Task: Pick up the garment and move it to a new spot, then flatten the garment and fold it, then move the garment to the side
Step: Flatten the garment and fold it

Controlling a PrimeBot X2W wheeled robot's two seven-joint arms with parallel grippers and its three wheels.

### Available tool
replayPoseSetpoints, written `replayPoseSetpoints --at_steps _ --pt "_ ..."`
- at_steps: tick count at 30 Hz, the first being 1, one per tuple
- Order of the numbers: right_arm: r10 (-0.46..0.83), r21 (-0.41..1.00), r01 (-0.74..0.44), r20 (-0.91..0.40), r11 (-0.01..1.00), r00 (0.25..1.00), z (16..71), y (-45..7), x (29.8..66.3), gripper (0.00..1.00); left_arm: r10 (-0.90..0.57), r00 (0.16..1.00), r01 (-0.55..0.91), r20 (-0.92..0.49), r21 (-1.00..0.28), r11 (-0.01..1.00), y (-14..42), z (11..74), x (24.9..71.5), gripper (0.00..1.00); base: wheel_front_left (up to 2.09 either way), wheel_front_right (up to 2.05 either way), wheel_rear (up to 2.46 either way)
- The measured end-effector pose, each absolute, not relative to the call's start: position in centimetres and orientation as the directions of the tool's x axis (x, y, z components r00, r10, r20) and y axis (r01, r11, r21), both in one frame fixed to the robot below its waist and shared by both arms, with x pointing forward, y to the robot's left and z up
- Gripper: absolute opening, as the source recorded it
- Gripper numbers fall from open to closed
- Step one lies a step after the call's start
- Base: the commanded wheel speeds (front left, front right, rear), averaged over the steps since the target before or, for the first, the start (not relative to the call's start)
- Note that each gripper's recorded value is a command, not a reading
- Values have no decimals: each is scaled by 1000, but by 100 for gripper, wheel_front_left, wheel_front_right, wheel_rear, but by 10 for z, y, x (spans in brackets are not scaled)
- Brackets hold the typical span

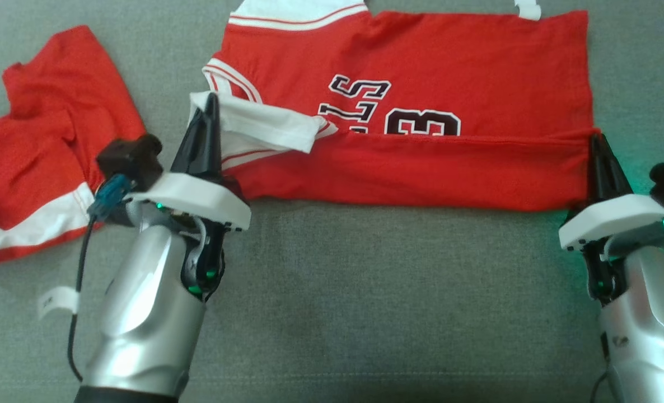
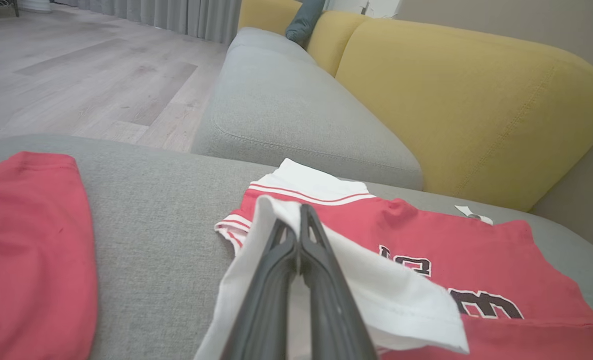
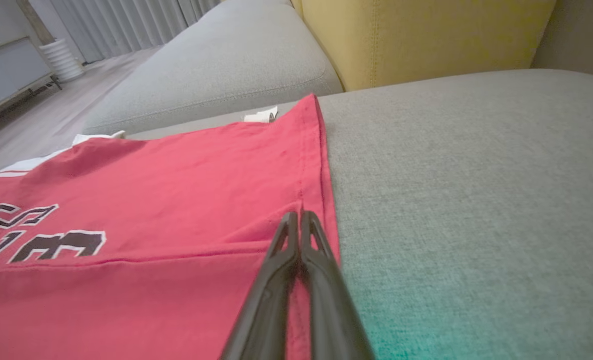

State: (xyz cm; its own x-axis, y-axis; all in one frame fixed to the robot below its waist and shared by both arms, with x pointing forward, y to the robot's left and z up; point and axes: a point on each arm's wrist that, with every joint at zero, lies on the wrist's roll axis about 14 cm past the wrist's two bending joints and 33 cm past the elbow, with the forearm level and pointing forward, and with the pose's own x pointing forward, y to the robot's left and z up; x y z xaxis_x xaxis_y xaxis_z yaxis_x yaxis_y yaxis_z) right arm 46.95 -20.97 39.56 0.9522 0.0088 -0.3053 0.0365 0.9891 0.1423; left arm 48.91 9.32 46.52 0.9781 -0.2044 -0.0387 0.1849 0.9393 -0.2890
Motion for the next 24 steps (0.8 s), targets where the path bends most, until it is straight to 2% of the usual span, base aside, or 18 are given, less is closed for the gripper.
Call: replayPoseSetpoints --at_steps 5,6,7,8,16,24 --pt "6 124 36 -326 992 945 384 -209 476 0 -218 974 194 -56 -284 939 89 457 496 1 0 0 0" --pt "6 119 34 -324 992 946 383 -209 477 7 -219 974 194 -58 -283 939 88 456 496 20 0 0 0" --pt "4 113 33 -312 993 950 385 -209 481 90 -221 973 195 -64 -279 940 87 454 497 97 0 0 0" --pt "-1 115 38 -304 993 953 386 -209 483 100 -218 974 193 -64 -279 941 88 454 498 100 0 0 0" --pt "-40 135 74 -242 988 969 402 -215 482 100 -108 994 105 4 -278 955 113 477 487 100 0 0 0" --pt "-45 166 100 -308 981 950 379 -211 438 100 -89 990 53 -112 -290 955 120 442 440 100 0 0 0"
